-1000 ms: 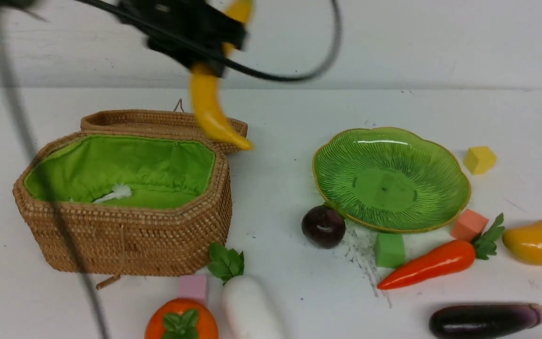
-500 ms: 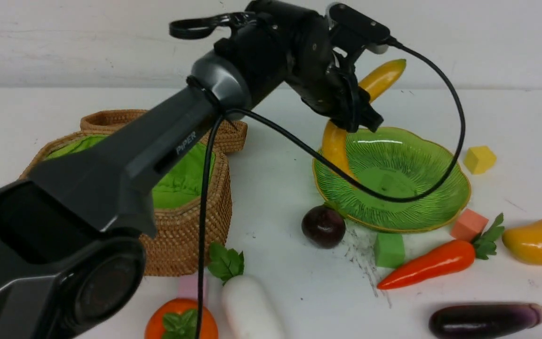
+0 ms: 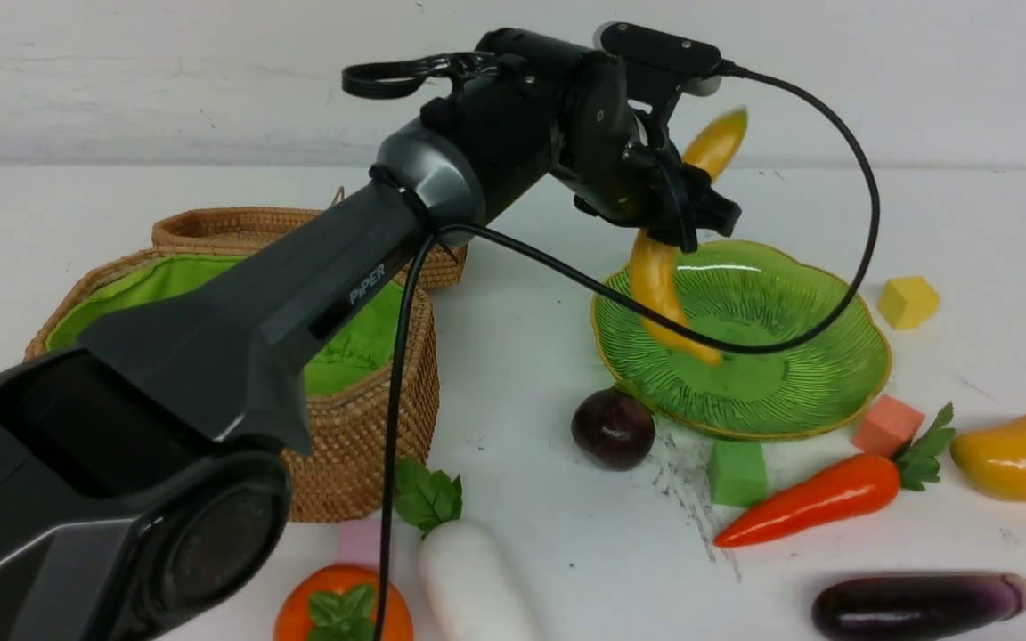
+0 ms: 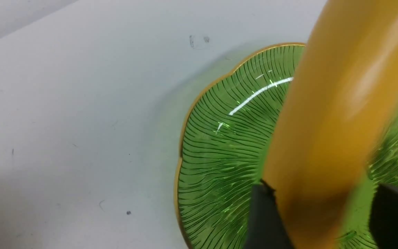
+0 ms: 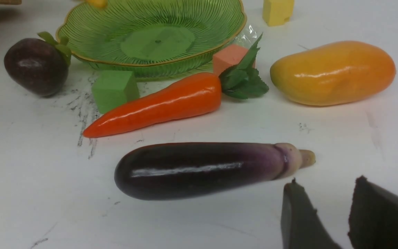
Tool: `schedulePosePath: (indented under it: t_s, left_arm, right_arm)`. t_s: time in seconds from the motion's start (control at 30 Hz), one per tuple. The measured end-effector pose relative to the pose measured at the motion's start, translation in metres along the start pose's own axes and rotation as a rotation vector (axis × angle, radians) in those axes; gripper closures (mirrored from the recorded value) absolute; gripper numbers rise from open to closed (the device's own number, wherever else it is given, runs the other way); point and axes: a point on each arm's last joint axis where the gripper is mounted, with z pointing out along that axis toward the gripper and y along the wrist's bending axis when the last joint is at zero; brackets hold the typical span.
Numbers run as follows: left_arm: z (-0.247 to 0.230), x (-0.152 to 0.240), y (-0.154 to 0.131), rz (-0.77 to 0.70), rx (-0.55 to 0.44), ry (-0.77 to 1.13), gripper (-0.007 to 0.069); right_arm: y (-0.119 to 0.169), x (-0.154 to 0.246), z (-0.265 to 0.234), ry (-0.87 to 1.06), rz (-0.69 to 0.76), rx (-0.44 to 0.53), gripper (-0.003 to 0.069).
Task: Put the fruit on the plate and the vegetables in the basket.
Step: Use the left arm to grab a banana and put it into the right plate, then grab a tomato with your left arm and place it on the plate on the right.
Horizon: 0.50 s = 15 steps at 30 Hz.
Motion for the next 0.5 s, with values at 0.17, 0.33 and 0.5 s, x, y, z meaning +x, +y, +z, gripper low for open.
schedulePosePath:
  t_s: [0.17, 0.33, 0.5]
  left_arm:
    - [0.0, 0.0, -0.001, -0.01, 0.01, 0.005, 0.0051]
    - [-0.012, -0.002, -0.001, -0.012, 0.014, 0.056, 0.0025]
    - [-0.086, -0.026, -0.001, 0.005, -0.003, 0.107, 0.0042]
  right_arm:
    - [0.0, 0.0, 0.0, 0.0, 0.0, 0.0, 0.0417]
    - [0.0, 0.0, 0.0, 0.0, 0.0, 0.0, 0.0417]
    - [0.0, 0.0, 0.0, 0.0, 0.0, 0.0, 0.0417]
